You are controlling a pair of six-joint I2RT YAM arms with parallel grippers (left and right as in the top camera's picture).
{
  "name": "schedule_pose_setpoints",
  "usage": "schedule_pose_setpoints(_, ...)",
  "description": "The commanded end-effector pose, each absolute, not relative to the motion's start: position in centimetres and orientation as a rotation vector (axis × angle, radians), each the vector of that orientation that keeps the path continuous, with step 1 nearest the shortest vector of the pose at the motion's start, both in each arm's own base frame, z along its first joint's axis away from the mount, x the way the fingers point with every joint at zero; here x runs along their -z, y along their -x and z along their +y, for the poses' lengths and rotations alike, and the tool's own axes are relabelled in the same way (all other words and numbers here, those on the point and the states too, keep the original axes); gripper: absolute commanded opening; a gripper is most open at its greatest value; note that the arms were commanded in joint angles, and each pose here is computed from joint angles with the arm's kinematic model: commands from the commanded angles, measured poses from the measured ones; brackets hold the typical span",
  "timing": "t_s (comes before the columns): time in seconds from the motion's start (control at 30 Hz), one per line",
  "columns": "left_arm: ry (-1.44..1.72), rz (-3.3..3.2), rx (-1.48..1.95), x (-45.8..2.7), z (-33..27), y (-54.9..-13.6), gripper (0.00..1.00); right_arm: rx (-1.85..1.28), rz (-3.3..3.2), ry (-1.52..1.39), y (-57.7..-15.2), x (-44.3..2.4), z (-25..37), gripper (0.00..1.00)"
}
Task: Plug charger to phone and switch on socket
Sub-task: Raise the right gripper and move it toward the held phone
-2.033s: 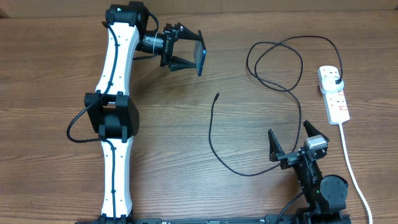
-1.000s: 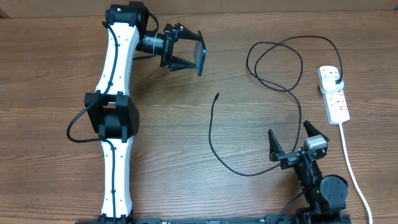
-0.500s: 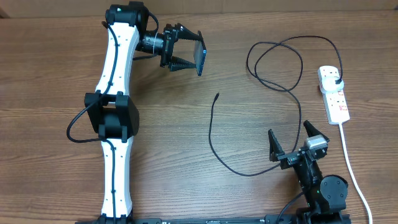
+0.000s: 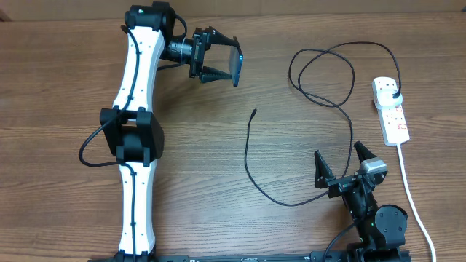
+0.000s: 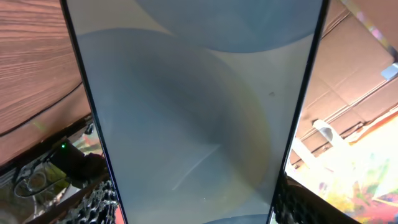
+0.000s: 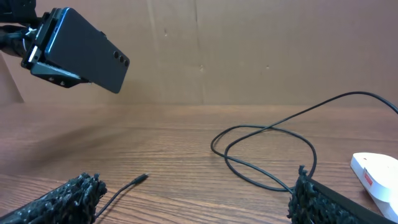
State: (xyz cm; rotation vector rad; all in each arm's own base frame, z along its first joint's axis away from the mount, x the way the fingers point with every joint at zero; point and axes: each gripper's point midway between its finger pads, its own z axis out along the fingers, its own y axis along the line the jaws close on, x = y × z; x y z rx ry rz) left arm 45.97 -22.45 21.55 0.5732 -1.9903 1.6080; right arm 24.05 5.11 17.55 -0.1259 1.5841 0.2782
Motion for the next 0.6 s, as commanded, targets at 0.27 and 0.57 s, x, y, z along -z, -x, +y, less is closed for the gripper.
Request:
schedule_pose_setpoints(0.27,-0.462,-1.986,-1.673,-22.7,-24.1,-45.3,0.04,-0.434,1.605,-0.012,-23.9,-17.6,5.4,1.0)
schedule_pose_setpoints(0.57,-0.614,-2.12,-1.426,-19.2,-23.4,-45.2,0.04,-0.455,1.623,-0.014,-22.8,-21.3,5.5,1.0)
